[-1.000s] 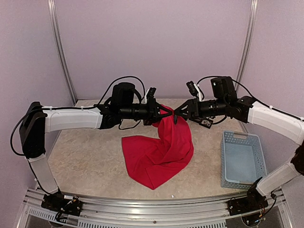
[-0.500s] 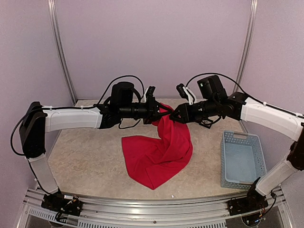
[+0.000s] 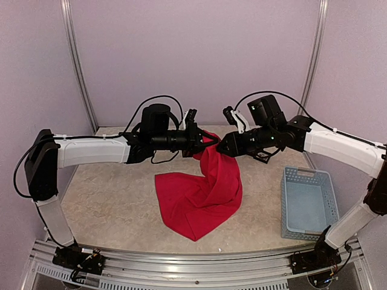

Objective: Remove the brooch from the garment
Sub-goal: Pick up the brooch from the crumpled clothing.

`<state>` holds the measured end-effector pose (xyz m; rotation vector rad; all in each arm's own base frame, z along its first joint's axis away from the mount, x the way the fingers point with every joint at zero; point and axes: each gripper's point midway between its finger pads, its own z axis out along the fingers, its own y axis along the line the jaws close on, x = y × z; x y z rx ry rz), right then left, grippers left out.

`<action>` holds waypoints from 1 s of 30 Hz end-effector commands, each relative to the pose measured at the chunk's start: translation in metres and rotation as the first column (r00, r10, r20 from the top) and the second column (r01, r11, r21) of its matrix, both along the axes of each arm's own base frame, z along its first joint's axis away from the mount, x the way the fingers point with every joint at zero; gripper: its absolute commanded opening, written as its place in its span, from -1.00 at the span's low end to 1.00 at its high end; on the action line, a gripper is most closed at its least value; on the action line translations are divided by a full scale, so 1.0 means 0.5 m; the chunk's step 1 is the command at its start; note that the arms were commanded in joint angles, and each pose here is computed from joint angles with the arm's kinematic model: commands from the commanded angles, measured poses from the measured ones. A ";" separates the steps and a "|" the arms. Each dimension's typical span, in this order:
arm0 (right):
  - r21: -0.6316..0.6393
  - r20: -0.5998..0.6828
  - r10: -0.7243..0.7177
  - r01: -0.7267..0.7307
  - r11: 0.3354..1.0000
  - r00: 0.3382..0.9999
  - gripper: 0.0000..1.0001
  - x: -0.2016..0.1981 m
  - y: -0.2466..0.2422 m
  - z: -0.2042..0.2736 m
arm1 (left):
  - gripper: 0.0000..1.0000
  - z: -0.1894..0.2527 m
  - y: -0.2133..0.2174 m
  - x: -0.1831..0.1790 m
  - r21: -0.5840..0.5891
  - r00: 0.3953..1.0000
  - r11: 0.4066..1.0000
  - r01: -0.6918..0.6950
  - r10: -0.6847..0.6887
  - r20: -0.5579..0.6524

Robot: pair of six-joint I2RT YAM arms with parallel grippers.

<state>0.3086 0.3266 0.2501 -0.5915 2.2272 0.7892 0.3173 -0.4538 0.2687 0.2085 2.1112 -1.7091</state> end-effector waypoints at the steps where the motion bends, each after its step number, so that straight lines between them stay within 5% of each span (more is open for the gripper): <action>1: -0.038 0.003 -0.044 0.044 0.998 0.999 -0.34 0.012 -0.014 -0.006 | -1.00 0.025 0.002 -0.007 -0.031 0.999 0.999 0.015 -0.014 0.035; 9: -0.001 0.071 -0.082 0.082 0.997 0.994 -0.21 0.000 -0.045 0.047 | -1.00 0.012 0.015 -0.003 -0.019 1.000 1.000 -0.012 0.013 0.026; 30: -0.099 0.007 0.032 -0.031 0.995 0.999 -0.17 -0.021 0.000 -0.034 | -1.00 0.031 0.012 -0.005 -0.040 0.999 0.999 -0.002 0.003 0.032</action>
